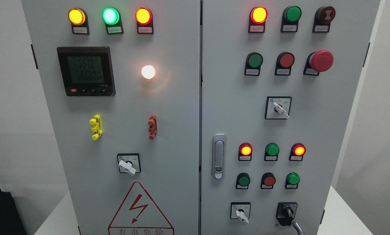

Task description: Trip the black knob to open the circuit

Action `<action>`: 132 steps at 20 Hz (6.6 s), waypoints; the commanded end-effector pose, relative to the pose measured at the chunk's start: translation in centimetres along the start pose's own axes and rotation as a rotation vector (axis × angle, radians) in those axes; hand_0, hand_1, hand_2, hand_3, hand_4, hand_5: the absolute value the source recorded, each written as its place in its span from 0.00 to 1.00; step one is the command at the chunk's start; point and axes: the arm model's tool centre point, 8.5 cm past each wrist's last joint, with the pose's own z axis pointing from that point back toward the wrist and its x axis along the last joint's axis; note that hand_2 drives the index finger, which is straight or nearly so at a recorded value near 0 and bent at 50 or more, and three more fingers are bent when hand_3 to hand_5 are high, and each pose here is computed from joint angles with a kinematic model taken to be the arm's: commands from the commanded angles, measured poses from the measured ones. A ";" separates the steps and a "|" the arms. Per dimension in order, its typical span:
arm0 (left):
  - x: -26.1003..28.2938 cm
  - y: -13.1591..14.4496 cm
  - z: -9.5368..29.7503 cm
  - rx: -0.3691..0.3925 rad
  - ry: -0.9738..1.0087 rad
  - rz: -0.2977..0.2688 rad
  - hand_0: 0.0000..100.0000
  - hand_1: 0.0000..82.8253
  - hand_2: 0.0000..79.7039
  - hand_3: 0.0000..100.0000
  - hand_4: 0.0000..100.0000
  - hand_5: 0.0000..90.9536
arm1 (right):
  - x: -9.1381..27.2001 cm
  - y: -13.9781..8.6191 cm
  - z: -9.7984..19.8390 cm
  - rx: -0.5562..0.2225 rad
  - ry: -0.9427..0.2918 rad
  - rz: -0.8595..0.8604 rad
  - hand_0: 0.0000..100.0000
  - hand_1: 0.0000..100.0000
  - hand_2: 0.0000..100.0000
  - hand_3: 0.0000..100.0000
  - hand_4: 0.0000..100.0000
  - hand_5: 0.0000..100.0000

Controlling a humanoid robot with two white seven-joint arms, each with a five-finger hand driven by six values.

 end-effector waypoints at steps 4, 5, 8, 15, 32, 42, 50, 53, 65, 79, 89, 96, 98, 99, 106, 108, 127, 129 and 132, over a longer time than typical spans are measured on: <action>0.3 -0.1 0.0 -0.001 -0.006 0.003 0.12 0.47 0.00 0.00 0.00 0.00 | 1.4 0.7 -1.1 0.019 -0.052 -0.009 0.88 0.80 0.00 1.00 0.94 0.93; 0.3 -0.1 0.0 -0.001 -0.006 0.003 0.12 0.47 0.00 0.00 0.00 0.00 | 1.4 0.7 -1.1 0.019 -0.052 -0.009 0.88 0.80 0.00 1.00 0.94 0.93; 0.2 -0.1 0.0 -0.001 -0.004 0.004 0.12 0.47 0.00 0.00 0.00 0.00 | 1.4 0.8 -1.1 0.021 -0.053 -0.010 0.89 0.80 0.00 1.00 0.94 0.92; 0.3 -0.1 0.0 -0.001 -0.006 0.003 0.12 0.47 0.00 0.00 0.00 0.00 | 1.2 1.5 -0.8 0.040 -0.046 -0.016 0.89 0.81 0.00 1.00 0.95 0.92; 0.3 -0.1 0.0 -0.001 -0.006 0.003 0.12 0.47 0.00 0.00 0.00 0.00 | 1.4 2.5 -1.0 0.065 -0.053 -0.024 0.89 0.80 0.00 1.00 0.95 0.93; 0.2 -0.1 0.0 -0.001 -0.003 0.004 0.12 0.47 0.00 0.00 0.00 0.00 | 1.6 2.8 -1.2 0.072 -0.061 -0.028 0.89 0.80 0.00 1.00 0.95 0.93; 0.3 -0.1 0.0 -0.001 -0.006 0.003 0.12 0.47 0.00 0.00 0.00 0.00 | 1.5 3.6 -1.0 0.089 -0.056 -0.036 0.89 0.80 0.00 1.00 0.95 0.93; 0.3 -0.1 0.0 -0.001 -0.006 0.003 0.12 0.47 0.00 0.00 0.00 0.00 | 1.6 3.6 -1.1 0.090 -0.061 -0.038 0.89 0.80 0.00 1.00 0.95 0.93; 0.3 -0.1 0.0 -0.001 -0.006 0.003 0.12 0.47 0.00 0.00 0.00 0.00 | 1.9 4.1 -1.1 0.102 -0.069 -0.044 0.90 0.81 0.00 1.00 0.95 0.93; 0.3 -0.1 0.0 -0.001 -0.006 0.003 0.12 0.47 0.00 0.00 0.00 0.00 | 2.2 4.7 -1.6 0.112 -0.081 -0.051 0.90 0.81 0.00 1.00 0.95 0.93; 0.3 -0.1 0.0 -0.001 -0.004 0.003 0.12 0.47 0.00 0.00 0.00 0.00 | 2.4 5.1 -1.6 0.121 -0.087 -0.057 0.90 0.81 0.00 1.00 0.95 0.93; 0.2 -0.1 0.0 -0.001 -0.004 0.004 0.12 0.47 0.00 0.00 0.00 0.00 | 2.5 5.2 -1.7 0.123 -0.093 -0.059 0.90 0.81 0.00 1.00 0.95 0.93; 0.2 -0.1 0.0 -0.001 -0.004 0.004 0.12 0.47 0.00 0.00 0.00 0.00 | 2.5 5.2 -1.7 0.123 -0.093 -0.059 0.90 0.81 0.00 1.00 0.95 0.92; 0.2 -0.1 0.0 -0.001 -0.004 0.004 0.12 0.47 0.00 0.00 0.00 0.00 | 2.5 5.2 -1.7 0.123 -0.093 -0.059 0.90 0.81 0.00 1.00 0.95 0.92; 0.3 -0.1 0.0 -0.001 -0.006 0.003 0.12 0.47 0.00 0.00 0.00 0.00 | 2.6 5.5 -1.8 0.132 -0.096 -0.062 0.91 0.81 0.00 1.00 0.95 0.92; 0.2 -0.1 0.0 -0.001 -0.004 0.004 0.12 0.47 0.00 0.00 0.00 0.00 | 2.6 5.5 -1.8 0.133 -0.099 -0.063 0.91 0.81 0.00 1.00 0.95 0.92; 0.3 -0.1 0.0 -0.001 -0.006 0.003 0.12 0.47 0.00 0.00 0.00 0.00 | 2.6 5.6 -1.8 0.132 -0.096 -0.064 0.91 0.81 0.00 1.00 0.95 0.92; 0.3 -0.1 0.0 -0.001 -0.006 0.003 0.12 0.47 0.00 0.00 0.00 0.00 | 2.6 5.5 -1.8 0.132 -0.096 -0.062 0.91 0.81 0.00 1.00 0.95 0.92; 0.3 -0.1 0.0 -0.001 -0.006 0.003 0.12 0.47 0.00 0.00 0.00 0.00 | 2.5 5.5 -1.7 0.130 -0.093 -0.063 0.91 0.81 0.00 1.00 0.95 0.92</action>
